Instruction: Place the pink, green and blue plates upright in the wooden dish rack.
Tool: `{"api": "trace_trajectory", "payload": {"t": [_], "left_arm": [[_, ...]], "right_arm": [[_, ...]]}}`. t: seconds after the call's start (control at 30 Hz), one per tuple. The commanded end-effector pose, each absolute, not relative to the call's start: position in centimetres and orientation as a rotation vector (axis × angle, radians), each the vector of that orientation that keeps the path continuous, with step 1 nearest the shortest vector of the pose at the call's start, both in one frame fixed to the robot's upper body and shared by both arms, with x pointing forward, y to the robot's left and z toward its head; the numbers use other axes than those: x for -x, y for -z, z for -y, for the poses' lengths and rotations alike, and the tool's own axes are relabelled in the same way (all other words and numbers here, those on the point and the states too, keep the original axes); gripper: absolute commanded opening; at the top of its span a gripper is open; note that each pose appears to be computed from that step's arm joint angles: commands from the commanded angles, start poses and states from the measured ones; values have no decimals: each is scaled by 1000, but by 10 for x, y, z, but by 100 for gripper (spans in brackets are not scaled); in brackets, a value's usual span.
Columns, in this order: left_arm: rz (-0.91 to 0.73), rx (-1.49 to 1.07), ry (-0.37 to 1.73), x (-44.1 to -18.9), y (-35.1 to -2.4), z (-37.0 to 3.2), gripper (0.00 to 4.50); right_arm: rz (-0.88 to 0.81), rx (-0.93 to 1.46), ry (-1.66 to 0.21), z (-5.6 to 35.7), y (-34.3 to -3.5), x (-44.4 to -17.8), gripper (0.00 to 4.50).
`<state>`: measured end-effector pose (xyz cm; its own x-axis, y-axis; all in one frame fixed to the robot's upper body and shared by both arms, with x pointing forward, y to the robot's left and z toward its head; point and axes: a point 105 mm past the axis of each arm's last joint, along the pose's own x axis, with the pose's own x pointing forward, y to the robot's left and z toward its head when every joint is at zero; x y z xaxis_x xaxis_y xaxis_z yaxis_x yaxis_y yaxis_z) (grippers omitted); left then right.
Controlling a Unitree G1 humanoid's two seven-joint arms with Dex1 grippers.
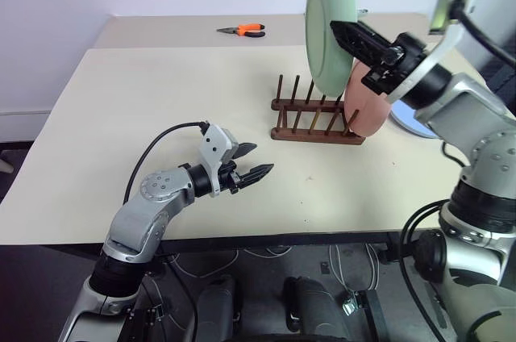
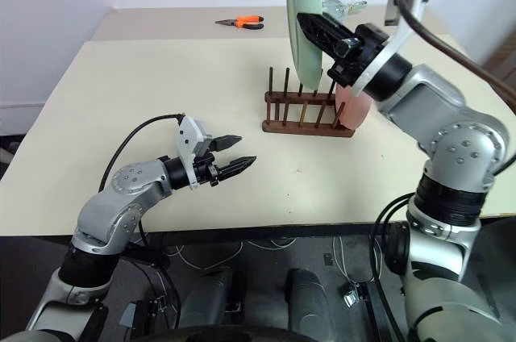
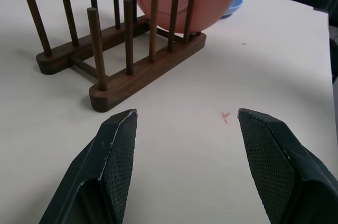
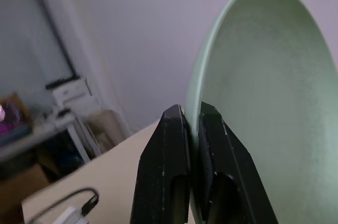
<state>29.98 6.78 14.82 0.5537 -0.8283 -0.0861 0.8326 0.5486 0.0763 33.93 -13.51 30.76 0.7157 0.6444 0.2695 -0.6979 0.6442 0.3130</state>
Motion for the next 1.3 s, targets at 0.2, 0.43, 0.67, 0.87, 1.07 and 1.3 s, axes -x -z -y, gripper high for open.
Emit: {"api": "trace_trajectory", "payload": {"t": [0.2, 0.43, 0.67, 0.87, 1.07, 1.3], "left_arm": [[-3, -128, 972, -294, -157, -71, 313], [-3, -129, 976, -293, -158, -70, 313], [-3, -126, 980, -292, -159, -69, 313], [-7, -126, 971, -291, -159, -71, 313], [-19, -126, 979, -290, -155, -71, 313], [-4, -137, 1012, -298, -160, -63, 313]], "right_arm": [[133, -523, -690, 150, -311, -356, 3], [87, -545, -615, 157, -300, -373, 35], [234, -149, -546, 161, -312, -372, 232], [488, 160, -508, 195, -356, -341, 232], [332, 185, -278, 294, -322, -336, 232], [-65, 666, -231, 321, -208, -362, 446]]}}
